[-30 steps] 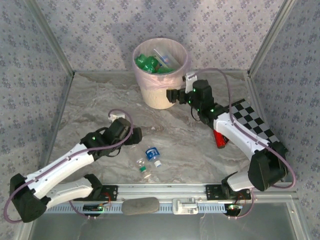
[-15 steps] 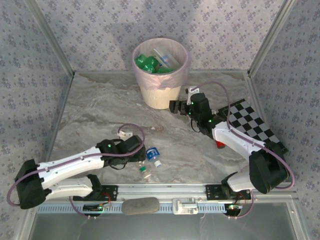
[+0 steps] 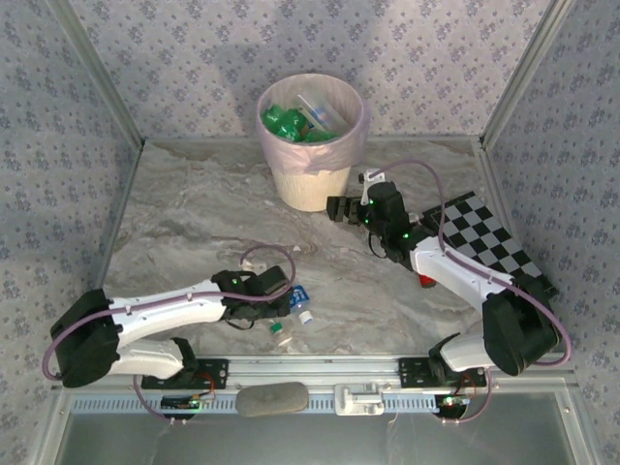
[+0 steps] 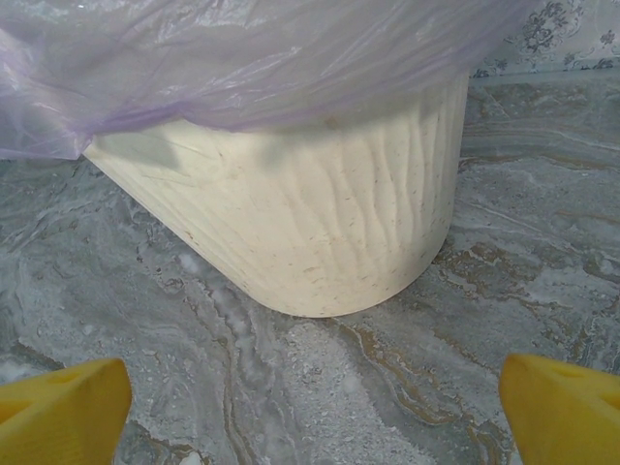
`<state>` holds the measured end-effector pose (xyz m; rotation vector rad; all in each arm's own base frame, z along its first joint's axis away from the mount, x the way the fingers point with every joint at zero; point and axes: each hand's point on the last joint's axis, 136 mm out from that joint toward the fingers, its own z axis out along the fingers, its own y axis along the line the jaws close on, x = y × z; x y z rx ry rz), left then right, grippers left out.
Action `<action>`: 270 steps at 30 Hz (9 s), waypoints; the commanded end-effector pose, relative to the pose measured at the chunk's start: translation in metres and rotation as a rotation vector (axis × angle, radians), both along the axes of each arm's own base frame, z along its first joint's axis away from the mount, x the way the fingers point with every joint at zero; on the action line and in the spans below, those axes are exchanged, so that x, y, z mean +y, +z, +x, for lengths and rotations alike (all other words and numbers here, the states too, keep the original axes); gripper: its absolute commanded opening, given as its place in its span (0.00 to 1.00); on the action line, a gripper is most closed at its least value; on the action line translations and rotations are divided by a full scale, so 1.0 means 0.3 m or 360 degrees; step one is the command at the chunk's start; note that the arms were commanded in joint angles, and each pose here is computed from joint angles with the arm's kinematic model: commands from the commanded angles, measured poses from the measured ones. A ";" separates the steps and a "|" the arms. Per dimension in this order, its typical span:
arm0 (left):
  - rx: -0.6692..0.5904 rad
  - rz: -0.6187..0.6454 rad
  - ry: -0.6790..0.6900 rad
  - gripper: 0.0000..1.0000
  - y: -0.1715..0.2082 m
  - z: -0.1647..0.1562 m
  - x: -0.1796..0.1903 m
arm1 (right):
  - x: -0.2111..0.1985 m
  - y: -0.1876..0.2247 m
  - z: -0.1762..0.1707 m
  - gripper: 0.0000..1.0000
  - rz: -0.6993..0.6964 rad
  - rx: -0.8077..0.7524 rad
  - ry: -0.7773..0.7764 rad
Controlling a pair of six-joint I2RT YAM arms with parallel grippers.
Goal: Put the plastic bottles in the bin
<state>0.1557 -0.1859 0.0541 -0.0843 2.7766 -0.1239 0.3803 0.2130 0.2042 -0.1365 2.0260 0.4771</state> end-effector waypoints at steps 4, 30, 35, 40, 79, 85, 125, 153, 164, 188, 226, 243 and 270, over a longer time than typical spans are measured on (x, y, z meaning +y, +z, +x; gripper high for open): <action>0.0052 0.0079 0.0037 0.97 -0.053 -0.025 0.043 | 0.024 0.020 -0.002 0.99 0.0007 0.0000 0.0019; -0.0081 0.0025 0.0181 0.52 -0.022 0.091 0.112 | 0.052 0.012 0.010 0.99 -0.0044 0.0021 0.0049; -0.0330 -0.0045 0.0349 0.52 0.111 0.218 0.184 | 0.051 -0.005 0.003 0.99 -0.0045 0.0045 0.0054; -0.0713 -0.0106 0.0601 0.52 0.288 0.334 0.297 | 0.054 -0.023 -0.005 0.99 -0.0028 0.0069 0.0061; -0.1624 -0.0490 -0.0687 0.51 1.310 1.044 -0.136 | 0.102 -0.027 -0.068 0.99 -0.0080 0.0049 0.0220; -0.1536 -0.0470 -0.0903 0.52 1.291 1.112 -0.247 | 0.123 0.003 -0.101 0.99 -0.0127 0.0000 0.0291; -0.1466 -0.0405 -0.0867 1.00 1.290 1.029 -0.327 | 0.182 -0.043 -0.149 0.99 -0.0218 0.0039 0.0384; -0.1154 -0.0104 0.0576 1.00 0.476 0.595 0.418 | 0.544 -0.410 -0.515 0.99 -0.0608 0.0556 0.0901; -0.0971 -0.0179 0.0660 1.00 0.319 0.495 0.440 | 0.506 -0.544 -0.522 0.99 -0.0890 0.0700 0.0742; -0.0844 -0.0342 0.0581 1.00 0.246 0.554 0.332 | 0.440 -0.457 -0.488 0.52 -0.0676 0.0531 0.0642; -0.0806 -0.0368 0.0491 1.00 0.231 0.579 0.258 | 0.033 0.603 -0.002 0.45 0.0012 -0.0700 0.0251; -0.0822 -0.0331 0.0471 1.00 0.250 0.572 0.268 | 0.110 0.800 0.273 0.45 -0.0022 -0.0688 0.0376; -0.0871 -0.0252 0.0497 1.00 0.270 0.534 0.321 | 0.106 0.525 0.659 0.50 -0.0230 -0.0250 0.0228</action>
